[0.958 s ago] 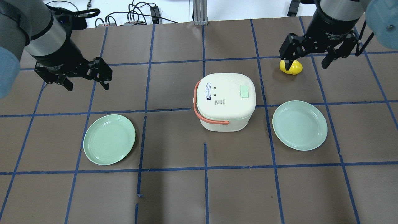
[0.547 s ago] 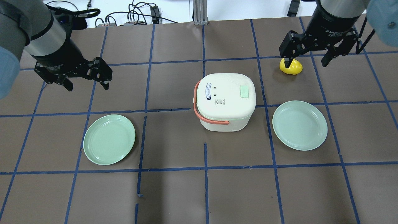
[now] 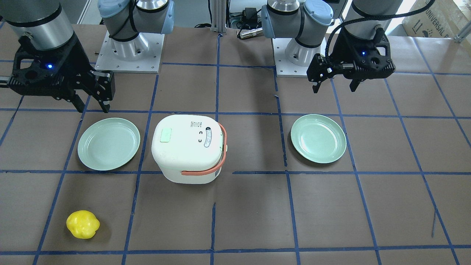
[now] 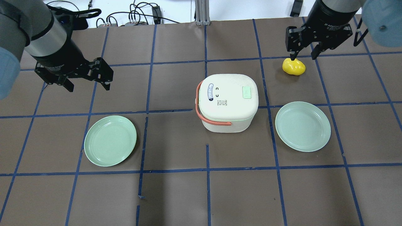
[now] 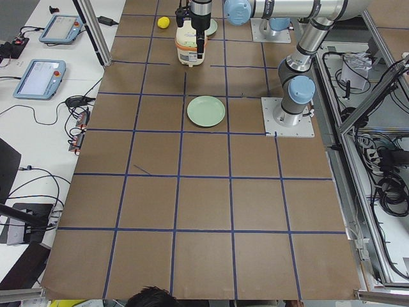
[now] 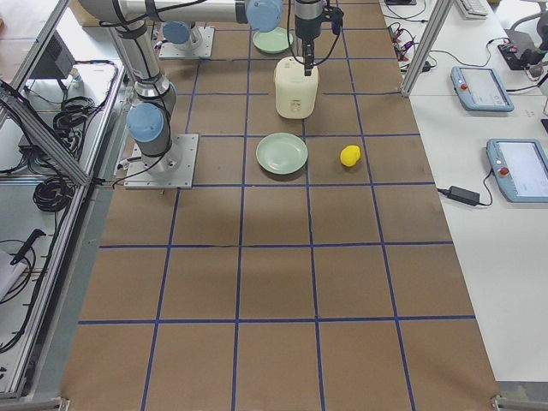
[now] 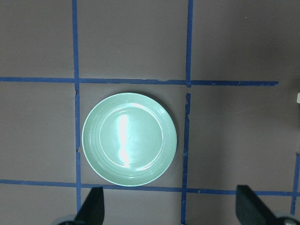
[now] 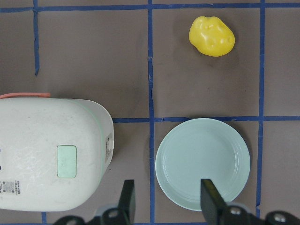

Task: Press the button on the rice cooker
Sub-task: 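Move the right gripper over the rice cooker's green button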

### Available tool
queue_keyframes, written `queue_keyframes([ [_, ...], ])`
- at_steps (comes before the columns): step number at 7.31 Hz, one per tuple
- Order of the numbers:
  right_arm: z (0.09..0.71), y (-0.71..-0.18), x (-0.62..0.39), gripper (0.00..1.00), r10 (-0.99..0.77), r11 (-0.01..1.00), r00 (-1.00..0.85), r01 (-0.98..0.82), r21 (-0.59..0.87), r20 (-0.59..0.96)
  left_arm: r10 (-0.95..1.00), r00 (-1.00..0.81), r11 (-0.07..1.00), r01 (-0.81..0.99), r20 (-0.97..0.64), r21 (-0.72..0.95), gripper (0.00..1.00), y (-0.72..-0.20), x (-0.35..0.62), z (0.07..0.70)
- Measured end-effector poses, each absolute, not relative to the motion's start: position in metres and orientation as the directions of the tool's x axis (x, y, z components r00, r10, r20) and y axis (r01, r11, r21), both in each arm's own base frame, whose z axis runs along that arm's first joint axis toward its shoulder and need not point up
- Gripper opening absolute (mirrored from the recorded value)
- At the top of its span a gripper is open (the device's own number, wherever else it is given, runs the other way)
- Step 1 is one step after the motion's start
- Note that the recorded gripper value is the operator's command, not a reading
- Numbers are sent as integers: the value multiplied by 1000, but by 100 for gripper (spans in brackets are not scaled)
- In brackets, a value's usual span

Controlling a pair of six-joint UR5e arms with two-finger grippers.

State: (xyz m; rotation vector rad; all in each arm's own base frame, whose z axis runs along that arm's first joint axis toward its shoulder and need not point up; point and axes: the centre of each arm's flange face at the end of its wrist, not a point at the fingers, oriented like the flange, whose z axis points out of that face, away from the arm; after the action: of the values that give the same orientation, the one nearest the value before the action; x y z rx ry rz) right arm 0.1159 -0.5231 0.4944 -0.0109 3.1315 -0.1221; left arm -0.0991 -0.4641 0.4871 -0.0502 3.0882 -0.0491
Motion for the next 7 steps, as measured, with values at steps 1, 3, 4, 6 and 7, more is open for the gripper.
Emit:
queue_keyframes([
  [1, 486, -527, 127, 9, -27, 998, -999, -26, -64, -21, -33, -998, 999, -32, -52, -32, 100, -464, -99, 487],
  [3, 466, -532, 161, 9, -81, 996, -993, -79, -32, -82, -33, -998, 999, -32, -52, -32, 100, -464, -99, 487],
  [4, 458, -533, 173, 9, -96, 995, -987, -94, -21, -127, -33, -998, 999, -32, -52, -33, 100, -464, -99, 487],
  [6, 445, -535, 183, 9, -126, 992, -973, -128, -5, -194, -33, -998, 999, -32, -52, -33, 100, -464, -99, 487],
  [7, 436, -539, 186, 9, -138, 990, -964, -143, 5, -229, -33, -998, 999, -32, -52, -33, 100, -464, -99, 487],
])
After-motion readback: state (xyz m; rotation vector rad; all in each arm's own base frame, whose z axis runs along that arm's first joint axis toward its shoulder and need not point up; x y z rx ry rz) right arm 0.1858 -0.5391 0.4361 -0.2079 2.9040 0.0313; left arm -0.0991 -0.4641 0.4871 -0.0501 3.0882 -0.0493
